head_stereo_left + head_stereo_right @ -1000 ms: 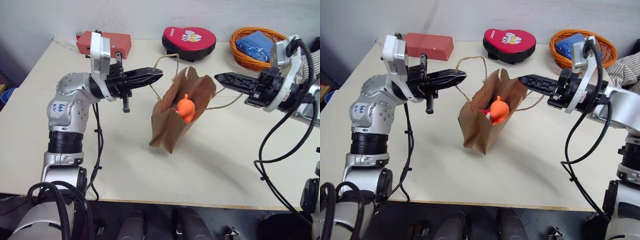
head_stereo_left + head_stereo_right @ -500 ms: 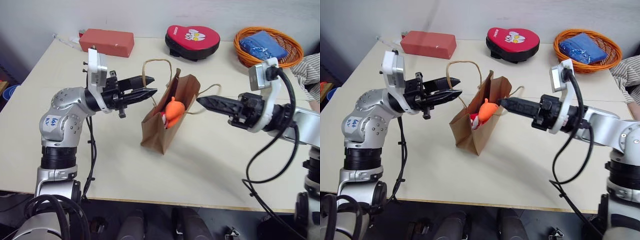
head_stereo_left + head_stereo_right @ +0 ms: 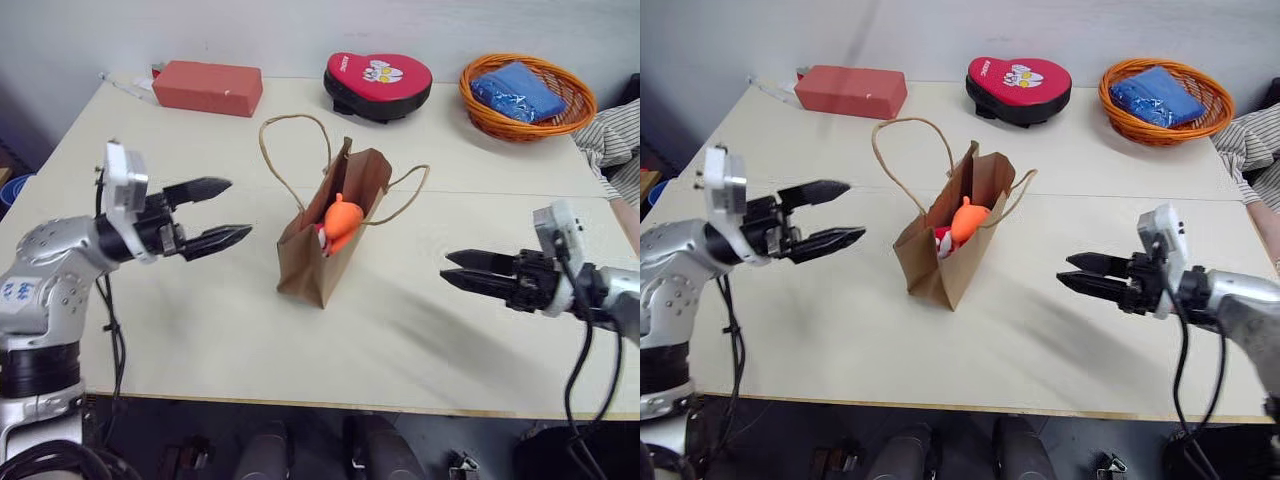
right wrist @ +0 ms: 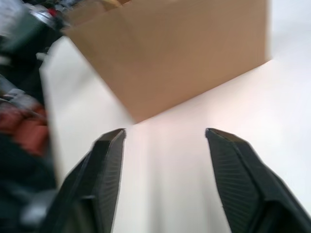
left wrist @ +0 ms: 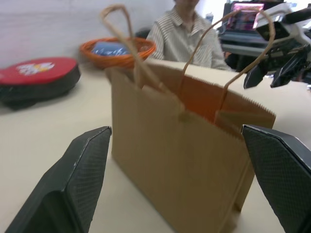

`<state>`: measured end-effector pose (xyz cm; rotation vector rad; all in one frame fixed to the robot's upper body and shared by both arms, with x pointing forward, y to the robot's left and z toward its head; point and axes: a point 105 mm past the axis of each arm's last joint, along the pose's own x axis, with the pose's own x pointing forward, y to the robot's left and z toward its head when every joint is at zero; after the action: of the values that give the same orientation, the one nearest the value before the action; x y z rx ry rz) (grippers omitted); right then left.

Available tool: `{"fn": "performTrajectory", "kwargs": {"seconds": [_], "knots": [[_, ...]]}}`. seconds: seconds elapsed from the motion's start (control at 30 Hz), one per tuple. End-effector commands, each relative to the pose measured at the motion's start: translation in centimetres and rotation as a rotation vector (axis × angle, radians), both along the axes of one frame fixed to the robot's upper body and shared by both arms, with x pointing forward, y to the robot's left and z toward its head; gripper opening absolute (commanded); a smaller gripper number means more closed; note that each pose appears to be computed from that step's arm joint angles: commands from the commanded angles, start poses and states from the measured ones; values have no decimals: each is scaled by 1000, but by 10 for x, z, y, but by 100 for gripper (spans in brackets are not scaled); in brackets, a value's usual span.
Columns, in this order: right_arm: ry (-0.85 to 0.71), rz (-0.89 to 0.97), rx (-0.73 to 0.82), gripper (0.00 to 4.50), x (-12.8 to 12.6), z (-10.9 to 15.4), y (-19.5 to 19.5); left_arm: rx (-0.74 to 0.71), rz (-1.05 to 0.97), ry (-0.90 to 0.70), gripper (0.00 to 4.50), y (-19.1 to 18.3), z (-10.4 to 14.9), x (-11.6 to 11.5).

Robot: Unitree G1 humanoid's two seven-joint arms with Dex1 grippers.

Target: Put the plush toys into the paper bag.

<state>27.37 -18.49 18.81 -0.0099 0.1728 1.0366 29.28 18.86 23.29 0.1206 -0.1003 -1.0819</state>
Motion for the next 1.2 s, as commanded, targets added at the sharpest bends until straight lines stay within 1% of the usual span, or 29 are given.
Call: {"fn": "performTrajectory", "kwargs": {"seconds": [0.03, 0.1, 0.13, 0.17, 0.23, 0.33, 0.4, 0.57, 0.7, 0.77, 0.93, 1.1, 1.2], "knots": [[-191, 140, -89, 115, -12, -4, 38, -22, -34, -2, 450, -15, -1, -24], [-257, 184, -56, 38, -15, -6, 66, -64, -45, 23, 450, -32, -8, -32], [-273, 186, -39, 9, -15, -5, 72, -74, -44, 29, 450, -36, -10, -34], [-309, 178, -16, 4, -14, -3, 79, -87, -39, 35, 450, -41, -12, -35], [-370, 166, 5, 4, -11, -3, 95, -113, -33, 46, 450, -55, -19, -38], [-398, 163, 9, 4, -7, -7, 110, -130, -12, 50, 450, -68, -25, -37], [-399, 164, 11, 4, -4, -9, 117, -137, 3, 49, 450, -74, -27, -33], [-459, 139, 1, 4, 8, -9, 129, -165, 37, 25, 450, -89, -29, -18], [-473, 156, 4, 4, 9, -11, 139, -181, 69, 18, 450, -99, -31, -8], [-477, 161, -4, 4, 10, -14, 142, -176, 61, 19, 450, -107, -33, -8], [-475, 153, -15, 4, 13, -18, 144, -153, 161, 27, 450, -104, -40, 7], [-476, 142, -13, 4, 12, -17, 141, -135, 168, 39, 450, -106, -47, 1], [-473, 140, -16, 0, 12, -18, 139, -128, 188, 34, 391, -104, -51, -1]]}}
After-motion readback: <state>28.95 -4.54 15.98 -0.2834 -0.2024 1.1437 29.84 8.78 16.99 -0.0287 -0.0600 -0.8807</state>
